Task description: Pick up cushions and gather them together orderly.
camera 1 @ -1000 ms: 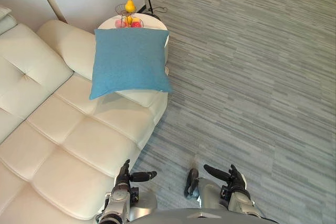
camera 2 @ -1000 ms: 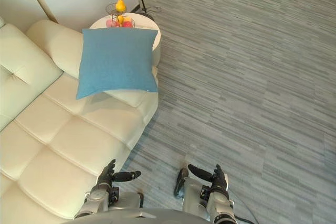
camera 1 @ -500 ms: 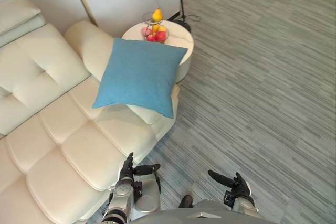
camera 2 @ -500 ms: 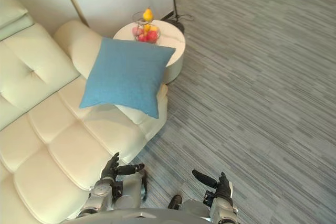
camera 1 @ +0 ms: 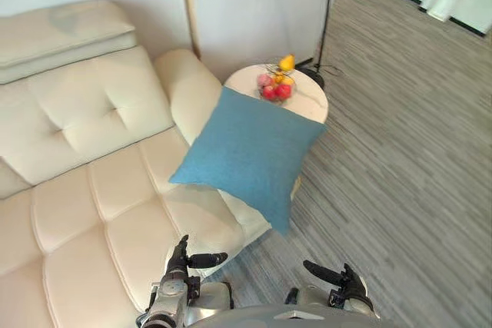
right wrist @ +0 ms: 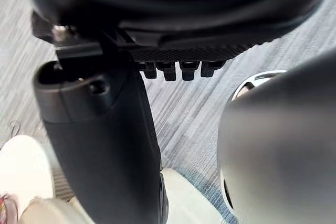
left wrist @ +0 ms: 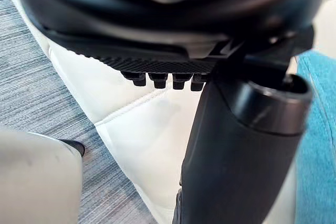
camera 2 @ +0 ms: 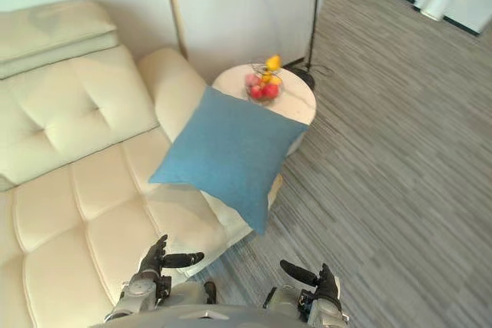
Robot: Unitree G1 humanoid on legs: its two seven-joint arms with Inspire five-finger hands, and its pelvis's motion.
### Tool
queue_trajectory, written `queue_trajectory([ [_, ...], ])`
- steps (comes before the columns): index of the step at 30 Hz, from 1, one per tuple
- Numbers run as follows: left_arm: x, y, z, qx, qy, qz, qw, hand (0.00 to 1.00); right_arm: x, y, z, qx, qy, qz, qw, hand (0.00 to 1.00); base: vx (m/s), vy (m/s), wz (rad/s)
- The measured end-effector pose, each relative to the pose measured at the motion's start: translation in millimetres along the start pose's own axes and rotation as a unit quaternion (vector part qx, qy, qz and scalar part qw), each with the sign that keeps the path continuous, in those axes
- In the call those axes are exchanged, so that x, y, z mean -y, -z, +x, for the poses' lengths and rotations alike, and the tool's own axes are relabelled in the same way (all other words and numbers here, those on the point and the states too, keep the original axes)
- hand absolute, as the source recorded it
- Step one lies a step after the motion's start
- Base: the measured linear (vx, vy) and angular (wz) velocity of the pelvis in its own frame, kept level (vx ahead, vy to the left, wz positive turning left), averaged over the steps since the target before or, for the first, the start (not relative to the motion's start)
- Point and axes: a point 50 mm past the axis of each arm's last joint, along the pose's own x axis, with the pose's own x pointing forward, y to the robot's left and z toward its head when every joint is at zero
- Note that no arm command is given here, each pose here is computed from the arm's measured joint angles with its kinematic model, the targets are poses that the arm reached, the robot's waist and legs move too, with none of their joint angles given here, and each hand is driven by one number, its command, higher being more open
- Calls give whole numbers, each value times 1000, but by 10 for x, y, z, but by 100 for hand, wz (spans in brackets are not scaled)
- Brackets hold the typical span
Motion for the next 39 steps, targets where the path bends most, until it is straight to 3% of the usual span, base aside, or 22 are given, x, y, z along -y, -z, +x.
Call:
queue_trajectory([
  [10, 131, 88, -37, -17, 8, -21, 1000, 100, 99, 34, -21, 3, 17, 18, 1000, 100, 137, -231, 57],
  [23, 83, 115, -41, -20, -1, -24, 1000, 100, -115, -51, -94, 34, -11, 43, 998, 100, 28, -1, 38],
  [32, 45, 55, -93, 11, -12, -23, 1000, 100, 40, -497, -253, 160, 2, 65, 985, 100, -109, 40, 6],
  [39, -165, -293, -194, 107, -37, -41, 993, 100, 102, -743, -483, 248, -16, 65, 966, 100, 26, 47, -28],
])
